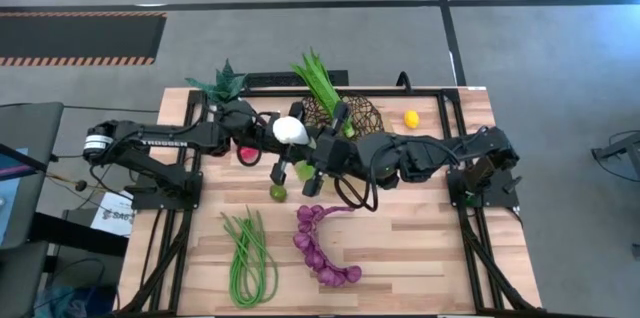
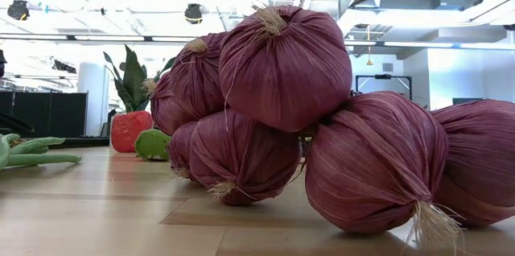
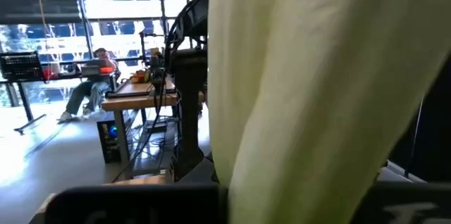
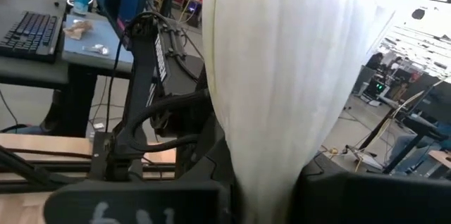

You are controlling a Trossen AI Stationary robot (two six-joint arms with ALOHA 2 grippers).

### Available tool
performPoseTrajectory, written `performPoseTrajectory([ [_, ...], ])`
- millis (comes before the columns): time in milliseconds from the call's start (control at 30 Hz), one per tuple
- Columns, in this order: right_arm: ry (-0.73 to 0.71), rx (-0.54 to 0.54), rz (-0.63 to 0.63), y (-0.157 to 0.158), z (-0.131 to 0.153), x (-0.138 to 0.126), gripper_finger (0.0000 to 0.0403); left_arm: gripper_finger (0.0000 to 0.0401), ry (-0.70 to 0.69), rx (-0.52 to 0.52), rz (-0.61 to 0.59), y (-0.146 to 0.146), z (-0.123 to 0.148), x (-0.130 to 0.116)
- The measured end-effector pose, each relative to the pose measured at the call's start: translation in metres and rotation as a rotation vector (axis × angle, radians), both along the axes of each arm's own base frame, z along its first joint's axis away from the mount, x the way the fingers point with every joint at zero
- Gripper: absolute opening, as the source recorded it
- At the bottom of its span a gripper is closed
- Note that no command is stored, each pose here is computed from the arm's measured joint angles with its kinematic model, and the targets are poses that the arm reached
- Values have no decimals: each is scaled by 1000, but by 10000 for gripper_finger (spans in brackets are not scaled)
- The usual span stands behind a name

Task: Build produce basket
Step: Put the celery into the basket

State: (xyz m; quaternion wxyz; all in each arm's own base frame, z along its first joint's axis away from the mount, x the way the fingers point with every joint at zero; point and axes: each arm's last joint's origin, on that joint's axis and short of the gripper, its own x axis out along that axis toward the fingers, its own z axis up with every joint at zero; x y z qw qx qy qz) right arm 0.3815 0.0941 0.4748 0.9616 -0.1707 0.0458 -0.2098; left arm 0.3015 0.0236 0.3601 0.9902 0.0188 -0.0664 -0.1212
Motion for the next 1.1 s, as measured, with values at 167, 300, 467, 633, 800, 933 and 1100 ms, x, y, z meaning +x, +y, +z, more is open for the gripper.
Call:
performPoseTrajectory([
  [167,0,0,2,1,0,0,96,18,9,-6,10,0,-1,0],
  [300,-9,2,5,4,1,-1,178,16,10,-1,14,0,-1,0],
  [467,-34,-15,-104,3,12,-7,265,14,24,-15,30,2,-2,0],
  [633,-34,-87,-222,11,36,-25,297,13,75,-27,47,4,-7,1],
  [800,-29,-96,-449,24,74,-63,297,12,229,-46,71,12,-20,-3],
  [933,24,-50,-636,31,93,-93,277,11,410,-58,149,19,-32,-13],
  [1100,-97,86,-569,34,111,-127,185,11,669,-46,268,22,-41,-27],
])
